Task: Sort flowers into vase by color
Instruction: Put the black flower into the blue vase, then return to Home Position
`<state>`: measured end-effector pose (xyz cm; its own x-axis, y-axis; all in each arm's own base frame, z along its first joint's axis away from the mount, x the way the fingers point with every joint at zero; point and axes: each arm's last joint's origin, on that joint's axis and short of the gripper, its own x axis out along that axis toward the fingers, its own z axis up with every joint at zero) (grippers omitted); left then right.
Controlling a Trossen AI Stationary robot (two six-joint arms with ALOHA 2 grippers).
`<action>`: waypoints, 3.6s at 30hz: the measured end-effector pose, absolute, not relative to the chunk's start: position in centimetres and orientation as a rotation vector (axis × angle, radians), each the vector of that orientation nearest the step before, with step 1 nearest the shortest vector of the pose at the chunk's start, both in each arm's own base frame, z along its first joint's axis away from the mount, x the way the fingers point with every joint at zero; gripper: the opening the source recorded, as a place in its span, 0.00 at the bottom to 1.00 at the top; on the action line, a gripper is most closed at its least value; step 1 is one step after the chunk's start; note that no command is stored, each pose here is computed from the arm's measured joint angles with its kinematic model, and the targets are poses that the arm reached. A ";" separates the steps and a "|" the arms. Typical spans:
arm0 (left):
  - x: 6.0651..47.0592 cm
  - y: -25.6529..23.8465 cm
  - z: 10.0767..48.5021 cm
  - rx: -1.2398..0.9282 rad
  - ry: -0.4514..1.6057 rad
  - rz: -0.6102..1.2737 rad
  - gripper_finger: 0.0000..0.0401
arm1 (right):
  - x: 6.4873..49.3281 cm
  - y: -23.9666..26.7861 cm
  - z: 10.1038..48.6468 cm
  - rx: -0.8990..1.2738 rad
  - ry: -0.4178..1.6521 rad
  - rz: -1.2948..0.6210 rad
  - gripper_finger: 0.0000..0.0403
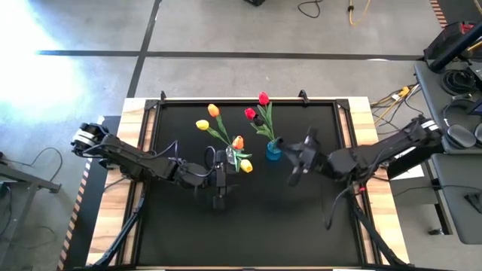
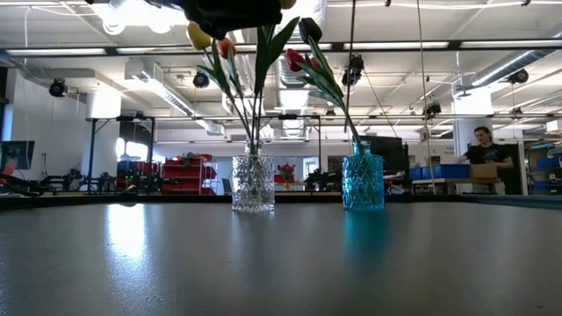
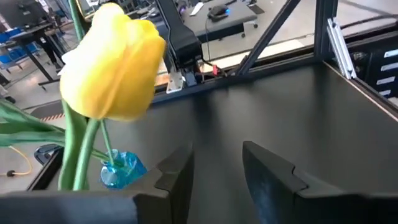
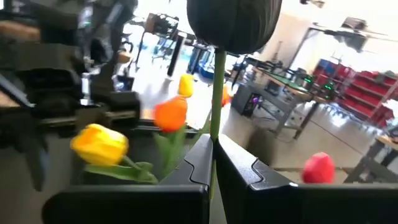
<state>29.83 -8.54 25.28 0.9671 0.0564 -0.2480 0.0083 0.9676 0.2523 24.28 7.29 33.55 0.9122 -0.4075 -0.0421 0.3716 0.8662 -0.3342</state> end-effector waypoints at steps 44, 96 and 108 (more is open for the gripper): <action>19.6 -4.3 24.3 0.091 0.031 0.092 0.19 | 24.3 1.7 29.9 -0.228 0.227 -0.641 0.02; 12.4 2.2 17.4 0.006 -0.010 0.151 0.19 | 16.6 0.3 20.8 -0.152 0.315 -0.300 0.02; 10.3 2.0 16.6 -0.015 0.045 0.207 0.19 | 13.7 0.1 17.5 -0.133 0.250 -0.268 0.02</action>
